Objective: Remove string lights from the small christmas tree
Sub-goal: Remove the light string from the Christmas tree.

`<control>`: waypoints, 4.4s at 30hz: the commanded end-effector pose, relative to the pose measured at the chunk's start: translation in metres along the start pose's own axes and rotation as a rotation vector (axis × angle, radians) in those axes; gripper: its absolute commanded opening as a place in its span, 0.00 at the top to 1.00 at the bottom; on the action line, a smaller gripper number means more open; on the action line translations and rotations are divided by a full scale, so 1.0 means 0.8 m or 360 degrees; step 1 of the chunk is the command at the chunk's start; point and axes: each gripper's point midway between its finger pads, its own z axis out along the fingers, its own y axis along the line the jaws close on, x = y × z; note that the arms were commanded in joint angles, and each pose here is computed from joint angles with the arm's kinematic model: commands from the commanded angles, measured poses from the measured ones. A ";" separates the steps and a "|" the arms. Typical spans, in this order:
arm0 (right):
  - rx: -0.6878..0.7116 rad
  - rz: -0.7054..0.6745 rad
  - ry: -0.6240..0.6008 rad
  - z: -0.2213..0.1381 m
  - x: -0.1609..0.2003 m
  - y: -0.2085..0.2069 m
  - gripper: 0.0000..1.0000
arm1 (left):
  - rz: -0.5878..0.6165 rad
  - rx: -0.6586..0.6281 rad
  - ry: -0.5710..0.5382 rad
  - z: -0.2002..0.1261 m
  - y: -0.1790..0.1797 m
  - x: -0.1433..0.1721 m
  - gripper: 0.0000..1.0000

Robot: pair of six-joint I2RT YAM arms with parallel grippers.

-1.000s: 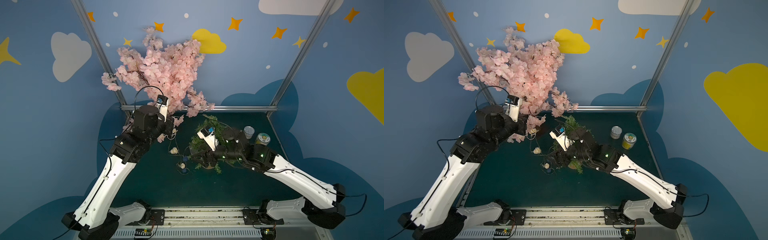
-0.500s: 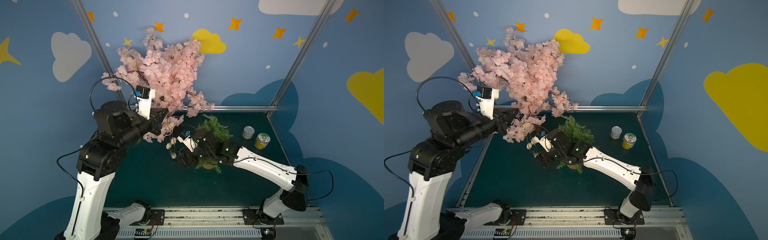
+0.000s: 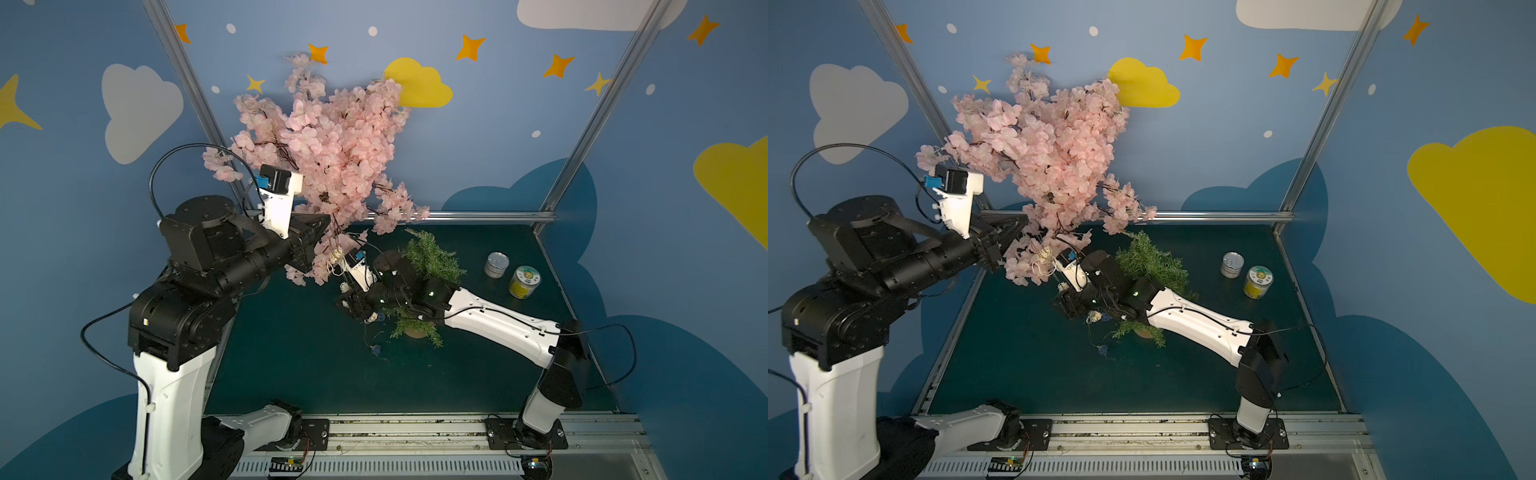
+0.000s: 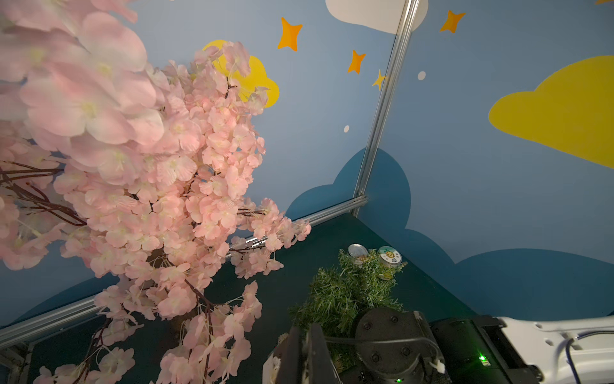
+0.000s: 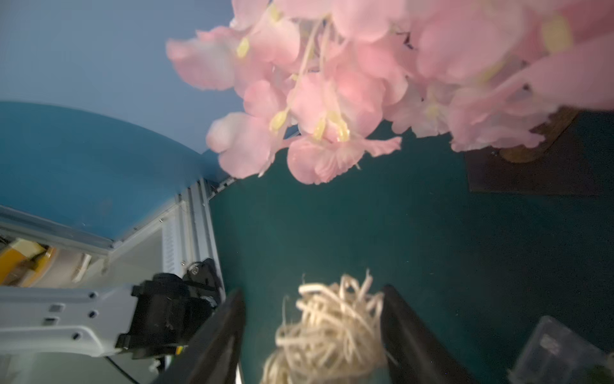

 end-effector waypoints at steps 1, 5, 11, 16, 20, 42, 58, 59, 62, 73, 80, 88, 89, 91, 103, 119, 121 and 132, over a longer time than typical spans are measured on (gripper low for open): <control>-0.0057 -0.0038 -0.0096 -0.002 -0.017 0.013 0.72 | 0.0026 -0.0027 0.0017 -0.001 0.004 0.004 0.96; -0.0137 -0.0072 -0.0163 -0.010 -0.023 0.031 0.97 | 0.0064 -0.0144 0.0057 0.004 0.023 0.016 0.96; -0.0230 -0.0182 -0.0199 -0.024 -0.040 0.070 1.00 | 0.0109 -0.0344 0.0155 0.014 0.057 0.048 0.94; -0.0278 -0.0287 -0.0232 -0.034 -0.064 0.101 1.00 | 0.0094 -0.0416 0.0211 0.021 0.074 0.076 0.93; -0.0296 -0.0346 -0.0280 -0.043 -0.085 0.112 1.00 | 0.0067 -0.0469 0.0223 0.017 0.085 0.088 0.89; -0.0324 -0.0522 -0.0445 -0.099 -0.177 0.127 1.00 | -0.0114 -0.0416 0.0174 -0.020 0.073 0.124 0.01; -0.0320 -0.0451 -0.0389 -0.094 -0.176 0.108 1.00 | -0.0308 0.0056 0.0231 -0.040 0.001 0.203 0.00; -0.0316 -0.0451 -0.0389 -0.096 -0.176 0.107 1.00 | -0.0329 0.0070 0.0238 -0.040 -0.001 0.211 0.00; -0.0310 -0.0448 -0.0389 -0.104 -0.175 0.107 1.00 | -0.0360 0.0091 0.0247 -0.041 -0.003 0.232 0.00; -0.0305 -0.0515 -0.0626 -0.186 -0.196 0.120 1.00 | -0.0233 -0.0344 0.0272 -0.071 0.045 0.242 0.00; -0.0304 -0.0467 -0.0649 -0.196 -0.199 0.109 1.00 | -0.0260 -0.0529 0.0288 -0.067 0.073 0.246 0.01; -0.0368 -0.0410 -0.0610 -0.174 -0.195 0.107 1.00 | -0.0230 -0.0133 0.0143 -0.038 0.030 0.225 0.00; -0.0383 -0.0401 -0.0605 -0.171 -0.196 0.108 1.00 | -0.0234 -0.0066 0.0128 -0.033 0.023 0.224 0.01; -0.0419 -0.0385 -0.0594 -0.163 -0.197 0.111 1.00 | -0.0230 0.0034 0.0110 -0.021 0.015 0.226 0.01; -0.0491 -0.0322 -0.0566 -0.134 -0.203 0.121 1.00 | -0.0318 0.0390 0.0014 0.037 -0.011 0.243 0.01; -0.0479 -0.0289 -0.0592 -0.134 -0.208 0.122 1.00 | -0.0278 0.0486 -0.0211 0.121 -0.023 0.220 0.01; -0.0470 -0.0290 -0.0599 -0.135 -0.208 0.121 1.00 | -0.0293 0.0499 -0.0248 0.125 -0.025 0.214 0.02; -0.0381 -0.0269 -0.0607 -0.143 -0.198 0.103 1.00 | -0.0362 0.0346 -0.0245 0.127 -0.008 0.218 0.89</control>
